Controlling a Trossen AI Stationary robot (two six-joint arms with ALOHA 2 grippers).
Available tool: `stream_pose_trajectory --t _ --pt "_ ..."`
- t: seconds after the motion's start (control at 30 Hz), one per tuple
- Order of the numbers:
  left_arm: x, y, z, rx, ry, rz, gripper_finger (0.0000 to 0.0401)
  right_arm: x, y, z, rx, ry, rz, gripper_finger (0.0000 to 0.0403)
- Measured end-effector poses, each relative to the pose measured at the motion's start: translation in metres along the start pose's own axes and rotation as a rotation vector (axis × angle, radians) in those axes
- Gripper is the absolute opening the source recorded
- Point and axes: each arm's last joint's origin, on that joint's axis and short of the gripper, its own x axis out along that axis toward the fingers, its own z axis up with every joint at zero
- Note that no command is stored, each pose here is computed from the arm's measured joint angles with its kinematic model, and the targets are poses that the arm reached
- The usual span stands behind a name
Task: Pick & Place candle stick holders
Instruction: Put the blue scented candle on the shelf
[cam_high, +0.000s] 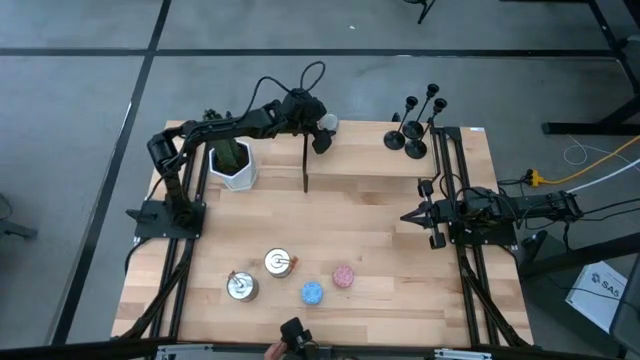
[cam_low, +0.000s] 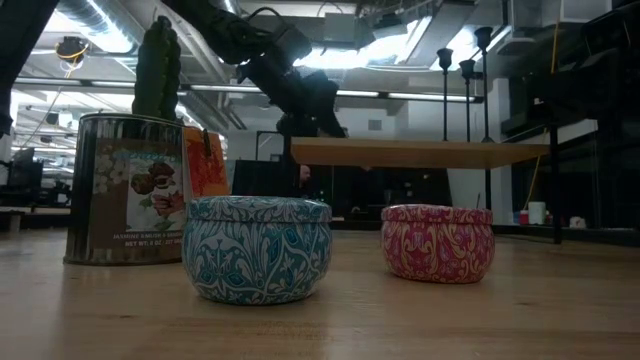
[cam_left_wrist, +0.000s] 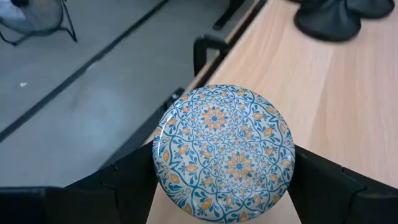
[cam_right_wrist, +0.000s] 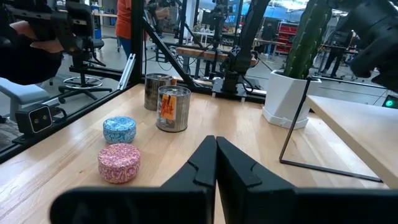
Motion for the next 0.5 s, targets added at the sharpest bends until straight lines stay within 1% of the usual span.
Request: stream_pose_trajectory --t 0.2,0.5 --pt "-0.0009 -0.0012 -0.0049 0.013 0.055 0.003 0.0294 0.0 0.0 0.0 0.0 0.0 0.0 0.0011" --pt "-0.0012 -0.0037 -0.0054 0.048 0.063 0.0 0.0295 0.0 0.0 0.0 0.0 0.0 0.0 0.0011"
